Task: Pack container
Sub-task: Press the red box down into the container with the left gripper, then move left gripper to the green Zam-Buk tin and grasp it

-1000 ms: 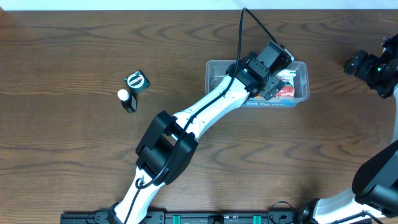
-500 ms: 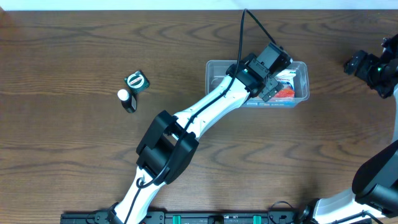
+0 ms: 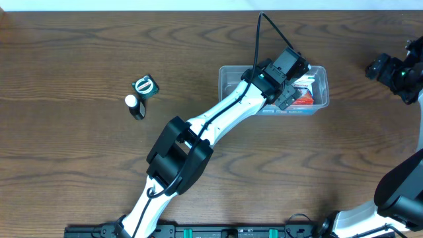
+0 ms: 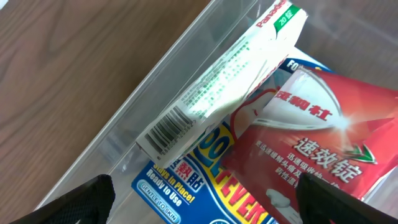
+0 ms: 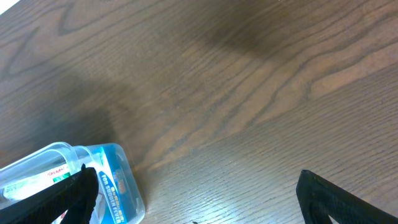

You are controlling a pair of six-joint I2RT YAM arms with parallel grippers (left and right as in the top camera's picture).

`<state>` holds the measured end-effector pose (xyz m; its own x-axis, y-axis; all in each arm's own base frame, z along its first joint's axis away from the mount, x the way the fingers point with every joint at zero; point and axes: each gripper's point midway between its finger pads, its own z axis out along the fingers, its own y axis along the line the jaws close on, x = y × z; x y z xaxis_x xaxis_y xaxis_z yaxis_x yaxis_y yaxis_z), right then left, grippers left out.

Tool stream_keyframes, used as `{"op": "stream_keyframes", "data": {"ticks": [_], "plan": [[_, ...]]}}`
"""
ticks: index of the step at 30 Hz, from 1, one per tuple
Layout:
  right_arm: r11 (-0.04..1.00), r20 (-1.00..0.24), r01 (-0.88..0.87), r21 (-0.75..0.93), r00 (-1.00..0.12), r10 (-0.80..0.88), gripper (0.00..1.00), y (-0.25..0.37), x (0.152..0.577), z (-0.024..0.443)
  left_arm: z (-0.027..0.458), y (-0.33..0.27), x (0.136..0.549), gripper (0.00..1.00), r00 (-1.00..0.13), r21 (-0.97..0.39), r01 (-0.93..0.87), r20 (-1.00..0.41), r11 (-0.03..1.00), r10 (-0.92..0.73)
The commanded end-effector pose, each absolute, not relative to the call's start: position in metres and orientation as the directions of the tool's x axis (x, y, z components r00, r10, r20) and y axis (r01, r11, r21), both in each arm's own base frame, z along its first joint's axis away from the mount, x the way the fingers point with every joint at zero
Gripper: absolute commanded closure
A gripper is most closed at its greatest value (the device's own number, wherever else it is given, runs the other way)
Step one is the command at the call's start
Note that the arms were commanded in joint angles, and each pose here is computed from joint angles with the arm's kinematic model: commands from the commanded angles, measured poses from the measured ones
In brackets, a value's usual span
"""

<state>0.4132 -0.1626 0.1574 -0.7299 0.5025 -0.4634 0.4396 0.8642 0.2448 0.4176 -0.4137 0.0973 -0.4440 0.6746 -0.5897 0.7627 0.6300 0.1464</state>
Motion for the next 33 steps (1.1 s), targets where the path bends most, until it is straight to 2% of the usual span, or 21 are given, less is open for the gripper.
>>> {"op": "stream_keyframes", "data": {"ticks": [1, 5, 11, 17, 21, 25, 33], "plan": [[0.859, -0.473, 0.444, 0.253, -0.718, 0.511, 0.01, -0.163, 0.414, 0.164, 0.088, -0.412, 0.419, 0.06, -0.437, 0.172, 0.762, -0.573, 0.624, 0.693], [0.859, -0.473, 0.444, 0.253, -0.718, 0.511, 0.01, -0.163, 0.414, 0.164, 0.114, -0.405, 0.426, 0.06, -0.429, 0.22, 0.729, -0.592, 0.649, 0.682], [0.859, -0.473, 0.444, 0.253, -0.718, 0.511, 0.01, -0.163, 0.414, 0.164, 0.176, -0.381, 0.419, 0.05, -0.43, 0.219, 0.706, -0.623, 0.674, 0.653], [0.859, -0.473, 0.445, 0.253, -0.718, 0.511, 0.01, -0.164, 0.414, 0.164, 0.243, -0.316, 0.421, 0.06, -0.529, 0.157, 0.589, -0.667, 0.793, 0.525], [0.859, -0.473, 0.444, 0.253, -0.718, 0.511, 0.01, -0.163, 0.414, 0.164, 0.273, -0.261, 0.437, 0.06, -0.564, 0.149, 0.495, -0.695, 0.856, 0.447], [0.859, -0.473, 0.444, 0.253, -0.718, 0.511, 0.01, -0.163, 0.414, 0.164, 0.264, -0.192, 0.468, 0.06, -0.644, 0.15, 0.368, -0.671, 0.918, 0.367], [0.859, -0.473, 0.444, 0.253, -0.718, 0.511, 0.01, -0.163, 0.414, 0.164, 0.2, -0.082, 0.504, 0.01, -0.8, 0.093, 0.24, -0.546, 0.966, 0.251]]}}
